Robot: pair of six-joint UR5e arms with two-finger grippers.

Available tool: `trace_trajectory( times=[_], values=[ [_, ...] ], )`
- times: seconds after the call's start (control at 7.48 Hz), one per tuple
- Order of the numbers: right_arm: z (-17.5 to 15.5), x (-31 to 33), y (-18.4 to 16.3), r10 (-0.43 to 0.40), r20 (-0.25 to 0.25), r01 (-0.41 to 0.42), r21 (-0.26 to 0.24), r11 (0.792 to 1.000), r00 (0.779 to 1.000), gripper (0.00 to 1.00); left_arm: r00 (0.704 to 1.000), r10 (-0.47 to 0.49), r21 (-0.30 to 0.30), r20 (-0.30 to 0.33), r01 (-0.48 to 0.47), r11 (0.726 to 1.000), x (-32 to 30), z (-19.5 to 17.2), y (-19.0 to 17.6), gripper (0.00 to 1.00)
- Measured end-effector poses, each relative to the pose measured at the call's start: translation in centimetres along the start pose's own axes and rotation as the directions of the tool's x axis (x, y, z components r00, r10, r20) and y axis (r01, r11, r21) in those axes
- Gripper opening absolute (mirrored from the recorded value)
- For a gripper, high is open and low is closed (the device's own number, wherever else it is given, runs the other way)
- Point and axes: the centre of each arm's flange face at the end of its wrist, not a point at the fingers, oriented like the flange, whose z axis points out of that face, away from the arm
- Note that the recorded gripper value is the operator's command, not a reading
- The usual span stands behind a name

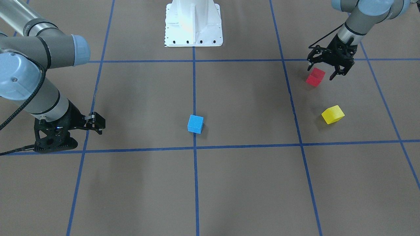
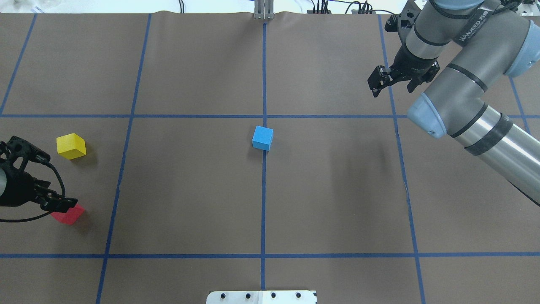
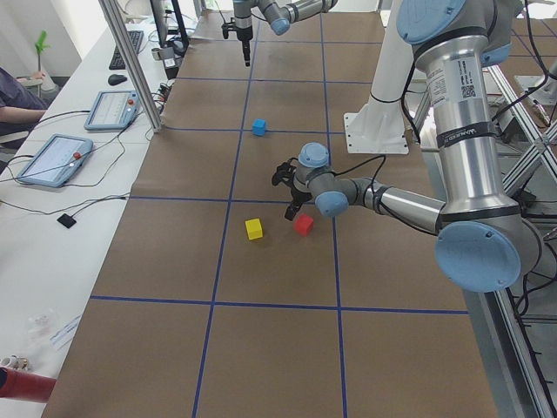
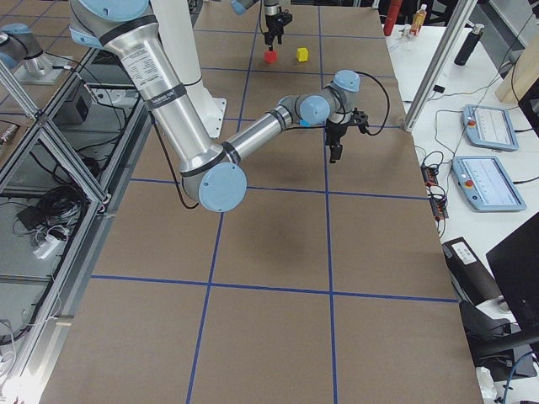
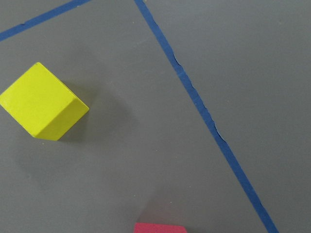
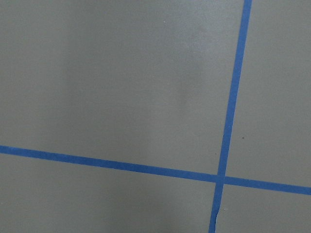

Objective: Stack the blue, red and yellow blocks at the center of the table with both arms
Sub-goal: 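Lower the left gripper onto the red cube and grasp it while the right arm withdraws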

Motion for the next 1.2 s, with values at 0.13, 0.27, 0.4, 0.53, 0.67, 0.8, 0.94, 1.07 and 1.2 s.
trace_trajectory(
  times=[0.13, 0.27, 0.4, 0.53, 0.67, 0.8, 0.94, 1.07, 1.2],
  values=[
    [0.0, 0.0, 0.0, 0.002, 0.000, -0.002, 0.000, 1.000, 1.000, 1.00, 1.000, -0.002, -0.011, 0.005, 0.002, 1.000, -0.2, 0.7, 0.2, 0.98],
    [0.0, 0.0, 0.0, 0.003, 0.000, -0.003, -0.001, 1.000, 1.000, 1.00, 1.000, -0.004, -0.023, 0.013, 0.004, 1.000, -0.6, 1.3, 0.5, 0.98],
    [0.0, 0.0, 0.0, 0.003, 0.000, -0.003, -0.001, 1.000, 1.000, 1.00, 1.000, -0.003, -0.034, 0.017, 0.004, 0.999, -0.6, 1.9, 0.8, 0.98],
    [0.1, 0.1, 0.0, 0.004, -0.001, -0.004, -0.001, 1.000, 1.000, 1.00, 1.000, 0.000, -0.045, 0.016, 0.001, 0.999, -0.5, 2.4, 1.1, 0.98],
    [0.1, 0.1, 0.0, 0.005, -0.001, -0.005, -0.001, 1.000, 1.000, 1.00, 1.000, 0.005, -0.058, 0.014, -0.004, 0.998, -0.3, 3.0, 1.5, 0.98],
    [0.1, 0.1, 0.0, 0.005, -0.001, -0.005, -0.002, 1.000, 1.000, 1.00, 1.000, 0.010, -0.072, 0.013, -0.009, 0.997, 0.0, 3.6, 1.9, 0.98],
    [0.1, 0.1, 0.0, 0.006, -0.001, -0.006, -0.002, 1.000, 1.000, 1.00, 1.000, 0.015, -0.084, 0.015, -0.013, 0.996, 0.2, 4.1, 2.3, 0.93],
    [0.1, 0.1, 0.0, 0.007, -0.001, -0.007, -0.002, 1.000, 1.000, 1.00, 1.000, 0.018, -0.093, 0.019, -0.016, 0.996, 0.2, 4.6, 2.6, 0.69],
    [-0.1, 0.1, -0.1, 0.008, 0.000, -0.008, 0.001, 1.000, 1.000, 1.00, 1.000, 0.018, -0.099, 0.023, -0.015, 0.995, 0.1, 4.8, 2.8, 0.17]
  ],
)
